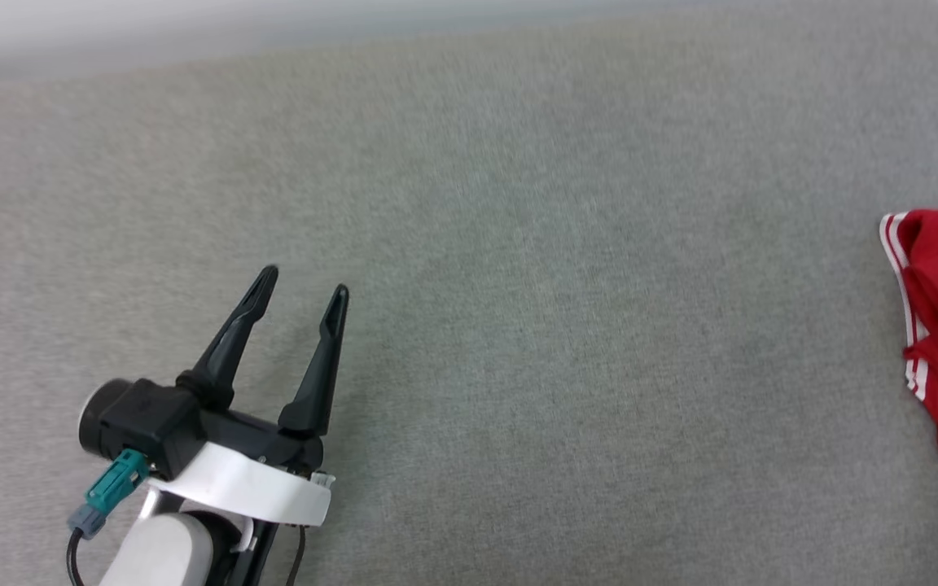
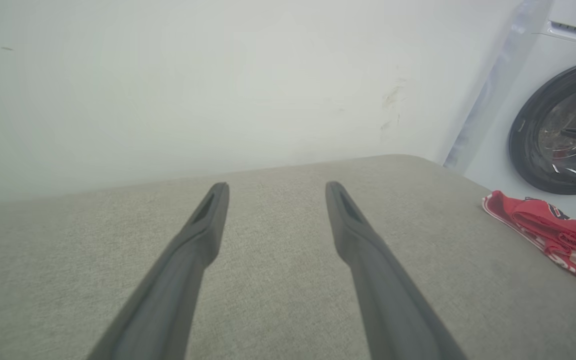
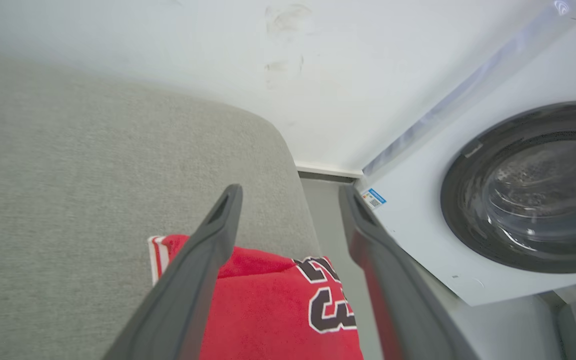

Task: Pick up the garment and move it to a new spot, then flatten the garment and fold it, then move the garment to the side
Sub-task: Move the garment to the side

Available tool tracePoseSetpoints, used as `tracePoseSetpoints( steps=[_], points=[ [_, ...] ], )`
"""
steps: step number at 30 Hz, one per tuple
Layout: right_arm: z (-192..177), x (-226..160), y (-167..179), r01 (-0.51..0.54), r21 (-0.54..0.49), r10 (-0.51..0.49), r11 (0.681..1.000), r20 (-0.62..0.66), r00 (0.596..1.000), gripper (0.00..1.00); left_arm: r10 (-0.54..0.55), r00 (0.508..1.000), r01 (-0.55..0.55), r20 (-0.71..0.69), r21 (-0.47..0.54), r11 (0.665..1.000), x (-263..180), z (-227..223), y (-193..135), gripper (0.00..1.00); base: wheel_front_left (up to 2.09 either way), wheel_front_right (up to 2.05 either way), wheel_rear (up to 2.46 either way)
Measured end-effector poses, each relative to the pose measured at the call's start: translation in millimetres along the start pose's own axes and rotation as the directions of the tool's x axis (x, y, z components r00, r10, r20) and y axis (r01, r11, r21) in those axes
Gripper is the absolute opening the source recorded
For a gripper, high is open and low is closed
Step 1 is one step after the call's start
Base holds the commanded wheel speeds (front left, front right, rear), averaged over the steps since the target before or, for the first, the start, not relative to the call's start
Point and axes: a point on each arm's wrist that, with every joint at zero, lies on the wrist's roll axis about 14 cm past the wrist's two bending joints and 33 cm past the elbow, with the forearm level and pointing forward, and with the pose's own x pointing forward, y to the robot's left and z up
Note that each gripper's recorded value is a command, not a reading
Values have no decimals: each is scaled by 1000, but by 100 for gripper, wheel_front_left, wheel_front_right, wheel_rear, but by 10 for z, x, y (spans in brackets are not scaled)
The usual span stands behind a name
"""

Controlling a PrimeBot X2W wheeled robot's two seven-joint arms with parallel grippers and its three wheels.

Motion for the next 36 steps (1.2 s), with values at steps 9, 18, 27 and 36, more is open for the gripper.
tracePoseSetpoints(
  steps=[9,18,27,36],
  points=[
    [647,-559,621,-187,169,136,968,273,952,100,123,992,-123,16,20,992,-393,193,136,100,0,0,0],
    [737,-1019,1032,-313,269,194,911,390,900,100,218,975,-219,45,14,976,-729,312,239,100,0,0,0],
    [657,-1327,1341,-385,323,226,864,434,872,100,300,953,-300,47,-5,954,-1031,302,345,100,0,0,0],
    [432,-1449,1658,-441,345,281,829,424,861,100,341,939,-342,52,8,940,-1176,292,423,100,0,0,0]
  ],
)
